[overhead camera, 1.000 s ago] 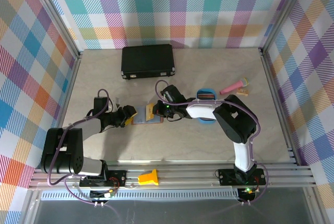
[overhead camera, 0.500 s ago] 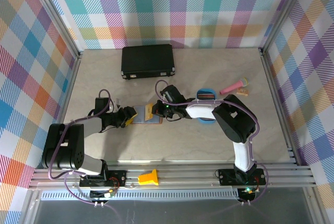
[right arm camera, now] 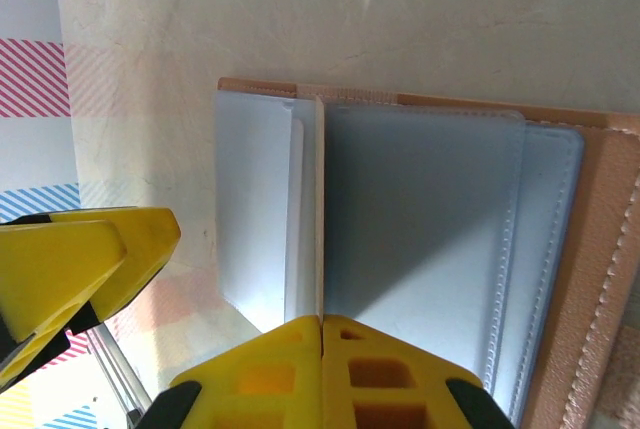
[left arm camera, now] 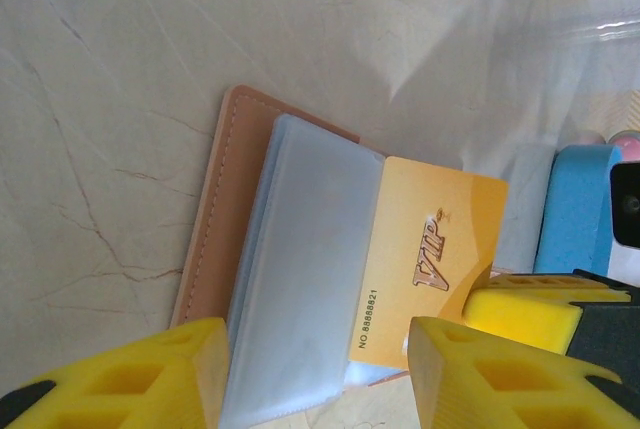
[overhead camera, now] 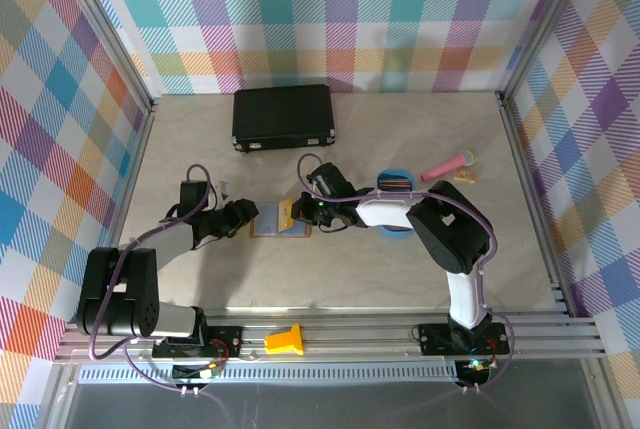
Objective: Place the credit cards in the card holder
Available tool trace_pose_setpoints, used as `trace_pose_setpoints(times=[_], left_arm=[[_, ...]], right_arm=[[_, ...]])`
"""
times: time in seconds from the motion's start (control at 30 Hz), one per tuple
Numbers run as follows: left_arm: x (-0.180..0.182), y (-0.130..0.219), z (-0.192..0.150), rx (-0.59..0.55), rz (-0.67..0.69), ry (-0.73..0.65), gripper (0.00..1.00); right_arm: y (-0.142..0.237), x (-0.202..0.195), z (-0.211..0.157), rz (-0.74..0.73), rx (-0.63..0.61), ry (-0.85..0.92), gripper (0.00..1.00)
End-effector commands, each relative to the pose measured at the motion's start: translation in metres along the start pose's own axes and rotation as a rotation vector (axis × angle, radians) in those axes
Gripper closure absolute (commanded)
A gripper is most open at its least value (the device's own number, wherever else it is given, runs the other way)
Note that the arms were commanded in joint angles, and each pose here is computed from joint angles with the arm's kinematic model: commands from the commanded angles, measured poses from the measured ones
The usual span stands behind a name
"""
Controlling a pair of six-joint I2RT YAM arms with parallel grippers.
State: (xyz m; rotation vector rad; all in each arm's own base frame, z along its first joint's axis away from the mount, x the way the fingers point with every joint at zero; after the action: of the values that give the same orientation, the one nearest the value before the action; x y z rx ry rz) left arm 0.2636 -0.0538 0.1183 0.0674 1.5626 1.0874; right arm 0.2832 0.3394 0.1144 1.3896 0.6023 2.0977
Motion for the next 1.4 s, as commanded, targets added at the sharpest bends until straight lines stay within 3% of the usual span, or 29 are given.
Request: trace_pose_setpoints(times=[0.0,0.53,1.37], left_arm=[[-0.002,-0.003,0.000,0.005,0.019,-0.029,0.50],[0.009,-0.018,-0.006,0.045,0.124,0.000,0.54],[0.017,-0.018,-0.027,0.081,0.140,0.063,0.54]], right_arm=[[0.006,0.007,0.004,0.019,-0.013,0.020,1.00],[0.009,0.005,0.004,0.011,-0.022,0.026,1.00],[0.011,0.007,0.004,0.034,-0.043,0.035,1.00]])
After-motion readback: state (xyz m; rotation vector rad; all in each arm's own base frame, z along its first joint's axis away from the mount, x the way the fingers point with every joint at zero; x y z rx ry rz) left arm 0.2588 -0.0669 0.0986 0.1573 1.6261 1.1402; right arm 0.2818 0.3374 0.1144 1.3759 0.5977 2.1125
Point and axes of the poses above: each hand's point on the last joint's axis, 136 mm out from that joint toward the fingers, its own y axis back along the fingers, its own x axis along the line the jaws close on, z = x × y, the point moved 9 cm from there along y, back along the fingers, and after that the axes turned 11 degrees about y, right-handed, at the moved point
